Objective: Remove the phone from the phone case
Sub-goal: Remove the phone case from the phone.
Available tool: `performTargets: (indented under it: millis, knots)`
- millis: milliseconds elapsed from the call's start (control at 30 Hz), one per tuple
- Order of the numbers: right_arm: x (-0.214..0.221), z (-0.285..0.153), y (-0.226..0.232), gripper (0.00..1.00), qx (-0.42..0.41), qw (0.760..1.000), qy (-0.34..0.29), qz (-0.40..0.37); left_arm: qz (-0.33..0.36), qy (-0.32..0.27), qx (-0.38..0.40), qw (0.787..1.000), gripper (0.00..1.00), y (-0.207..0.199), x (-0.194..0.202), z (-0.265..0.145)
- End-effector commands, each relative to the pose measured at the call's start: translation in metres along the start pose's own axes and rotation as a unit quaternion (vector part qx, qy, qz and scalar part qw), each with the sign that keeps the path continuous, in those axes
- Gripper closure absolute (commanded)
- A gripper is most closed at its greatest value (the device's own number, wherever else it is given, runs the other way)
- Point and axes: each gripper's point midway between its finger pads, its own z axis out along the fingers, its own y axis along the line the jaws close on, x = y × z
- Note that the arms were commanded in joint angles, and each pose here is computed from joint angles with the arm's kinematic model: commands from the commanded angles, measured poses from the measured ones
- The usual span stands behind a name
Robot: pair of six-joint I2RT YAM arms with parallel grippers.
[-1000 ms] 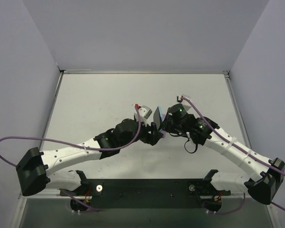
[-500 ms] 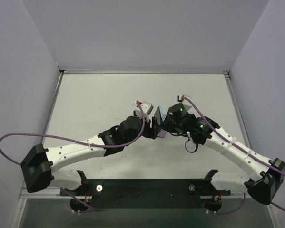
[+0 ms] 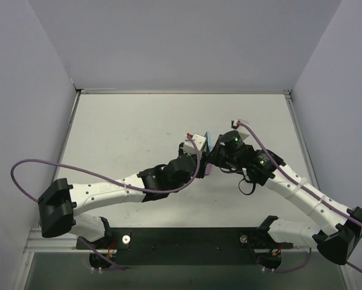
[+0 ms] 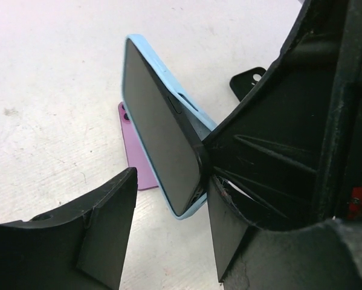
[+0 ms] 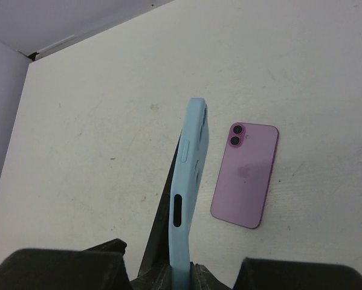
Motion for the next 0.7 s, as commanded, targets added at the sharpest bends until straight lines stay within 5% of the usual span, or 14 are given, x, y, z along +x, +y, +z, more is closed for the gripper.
performTargets:
  millis: [0,400,500,633,667]
  knots:
    - [-0.015,-0.036,0.065,1.0,-0.15,0.988,-0.006,0.042,0.002,-0.023,-0.069,0.997,0.42,0.018,-0.012,0.006]
    - [-0.008,-0.04,0.077,1.0,-0.187,0.981,0.008,0.048,-0.006,-0.053,-0.114,0.992,0.54,0.029,-0.029,0.008]
    - [-0.007,-0.039,0.075,1.0,-0.184,0.982,0.006,0.049,-0.015,-0.056,-0.113,0.992,0.65,0.028,-0.031,0.008]
    - [-0.006,-0.036,0.068,1.0,-0.173,0.984,0.001,0.049,-0.025,-0.06,-0.108,0.992,1.0,0.027,-0.035,0.007]
    - [-0.005,-0.034,0.067,1.0,-0.17,0.984,0.0,0.046,-0.03,-0.061,-0.11,0.992,1.0,0.03,-0.037,0.006]
